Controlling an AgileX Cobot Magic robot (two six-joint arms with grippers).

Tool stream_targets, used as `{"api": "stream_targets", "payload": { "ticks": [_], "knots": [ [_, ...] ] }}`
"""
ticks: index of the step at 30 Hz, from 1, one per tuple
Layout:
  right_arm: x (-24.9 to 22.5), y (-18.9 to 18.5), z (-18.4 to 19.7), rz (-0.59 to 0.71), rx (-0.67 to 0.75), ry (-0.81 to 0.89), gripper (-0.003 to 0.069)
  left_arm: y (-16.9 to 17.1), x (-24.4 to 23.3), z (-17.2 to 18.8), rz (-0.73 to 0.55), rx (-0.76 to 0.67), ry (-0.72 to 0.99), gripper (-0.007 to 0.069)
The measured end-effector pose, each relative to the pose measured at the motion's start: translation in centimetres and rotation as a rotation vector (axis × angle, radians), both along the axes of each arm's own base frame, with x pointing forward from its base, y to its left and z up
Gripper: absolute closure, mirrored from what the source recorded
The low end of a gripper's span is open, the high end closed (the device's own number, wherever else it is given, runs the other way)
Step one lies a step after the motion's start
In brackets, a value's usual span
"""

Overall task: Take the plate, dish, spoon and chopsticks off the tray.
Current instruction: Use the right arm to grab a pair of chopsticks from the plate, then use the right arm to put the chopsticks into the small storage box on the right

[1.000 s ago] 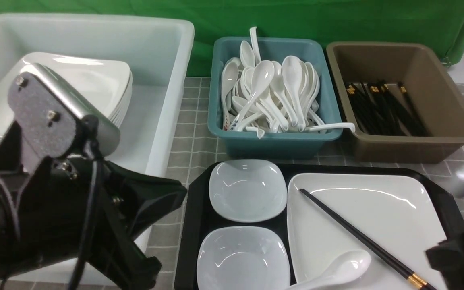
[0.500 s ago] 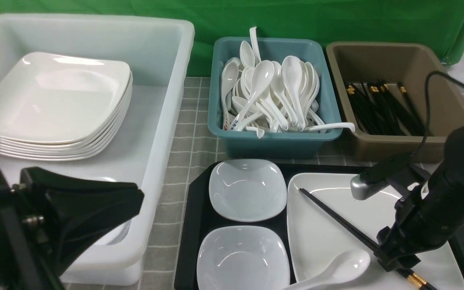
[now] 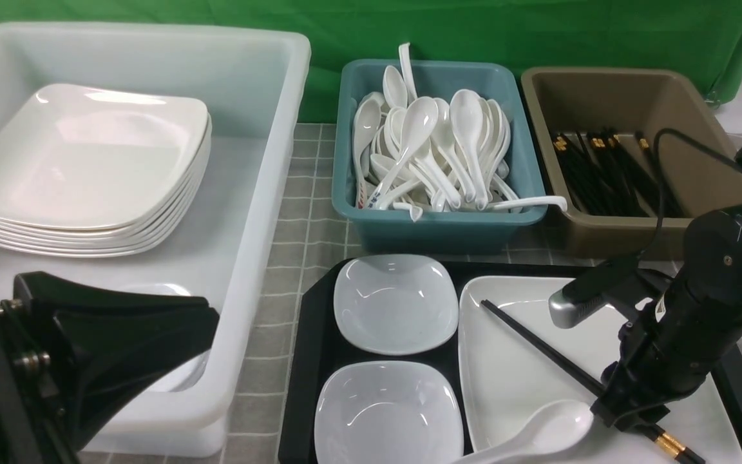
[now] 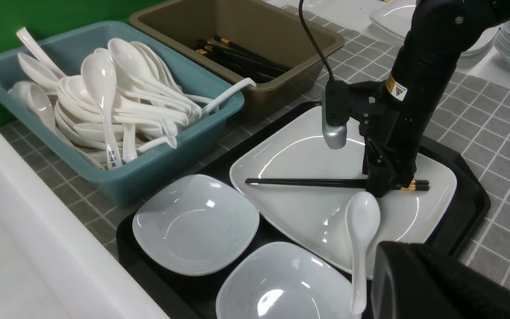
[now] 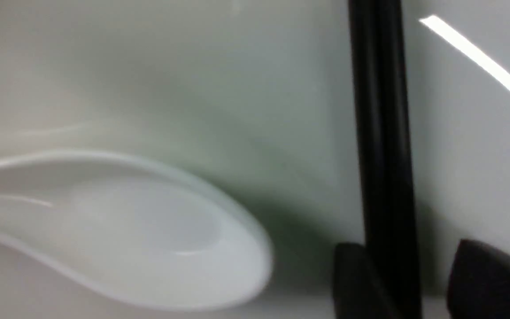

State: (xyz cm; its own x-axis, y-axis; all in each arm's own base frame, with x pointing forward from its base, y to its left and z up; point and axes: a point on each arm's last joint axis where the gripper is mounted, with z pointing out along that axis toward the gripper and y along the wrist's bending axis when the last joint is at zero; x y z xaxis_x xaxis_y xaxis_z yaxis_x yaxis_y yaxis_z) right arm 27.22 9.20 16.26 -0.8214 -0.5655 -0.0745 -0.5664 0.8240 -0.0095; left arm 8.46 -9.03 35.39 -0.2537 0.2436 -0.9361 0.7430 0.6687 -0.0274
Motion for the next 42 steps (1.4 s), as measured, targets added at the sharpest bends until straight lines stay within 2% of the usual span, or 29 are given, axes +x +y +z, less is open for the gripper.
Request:
{"api": "stream_targets", "payload": {
  "ticks": [1,3,7,10,15,18,21,23,25,30,32,33,36,38,40,42],
  "knots": [
    [-0.1,0.0,0.0,0.01,-0.004,0.005,0.0477,0.0,0.0,0.0,0.0,0.0,0.0,0.0615],
    [-0.1,-0.1,0.0,0.015,-0.007,0.012,0.0512,0.0,0.0,0.0,0.0,0.0,0.0,0.0615],
    [-0.2,-0.1,0.2,0.015,-0.005,0.017,0.0505,0.0,0.0,0.0,0.0,0.001,-0.001,0.0615],
    [-1.0,-0.3,2.0,0.013,0.008,-0.006,0.0506,0.0,0.1,0.2,0.003,-0.012,-0.015,0.0615],
    [-2.4,-0.6,7.3,0.02,0.082,-0.206,0.0506,0.0,0.4,0.9,0.019,-0.058,-0.092,0.0615],
    [-1.6,-1.0,10.2,-0.057,0.155,-0.376,0.0506,0.0,0.6,1.6,0.028,-0.086,-0.169,0.0615],
    [0.6,-1.8,12.6,-0.167,0.229,-0.516,0.0506,0.0,0.7,2.2,0.038,-0.123,-0.233,0.0615],
    [4.5,-3.2,14.3,-0.296,0.307,-0.639,0.0506,0.0,0.8,2.8,0.048,-0.16,-0.291,0.0615],
    [7.1,-4.0,15.0,-0.357,0.342,-0.697,0.0506,0.0,0.9,3.0,0.051,-0.173,-0.304,0.0615],
    [15.7,-6.0,12.8,-0.526,0.387,-0.737,0.0506,0.0,0.9,3.0,0.051,-0.171,-0.309,0.0615],
    [17.5,-6.5,11.7,-0.576,0.398,-0.715,0.0495,0.0,0.9,3.0,0.051,-0.17,-0.308,0.0615],
    [18.9,-6.9,10.7,-0.613,0.401,-0.681,0.0463,0.0,0.9,2.9,0.05,-0.166,-0.304,0.0615],
    [20.2,-7.7,9.0,-0.65,0.385,-0.593,0.0307,0.0,0.8,2.9,0.049,-0.16,-0.302,0.0615],
    [20.2,-7.9,8.9,-0.652,0.374,-0.552,0.0242,0.0,0.8,2.9,0.049,-0.16,-0.302,0.0615],
    [19.8,-7.8,9.3,-0.641,0.364,-0.51,0.0219,0.0,0.8,2.9,0.049,-0.158,-0.303,0.0615],
    [19.0,-7.7,10.3,-0.611,0.35,-0.481,0.0233,0.0,0.9,2.9,0.049,-0.153,-0.307,0.0615]
  ]
}}
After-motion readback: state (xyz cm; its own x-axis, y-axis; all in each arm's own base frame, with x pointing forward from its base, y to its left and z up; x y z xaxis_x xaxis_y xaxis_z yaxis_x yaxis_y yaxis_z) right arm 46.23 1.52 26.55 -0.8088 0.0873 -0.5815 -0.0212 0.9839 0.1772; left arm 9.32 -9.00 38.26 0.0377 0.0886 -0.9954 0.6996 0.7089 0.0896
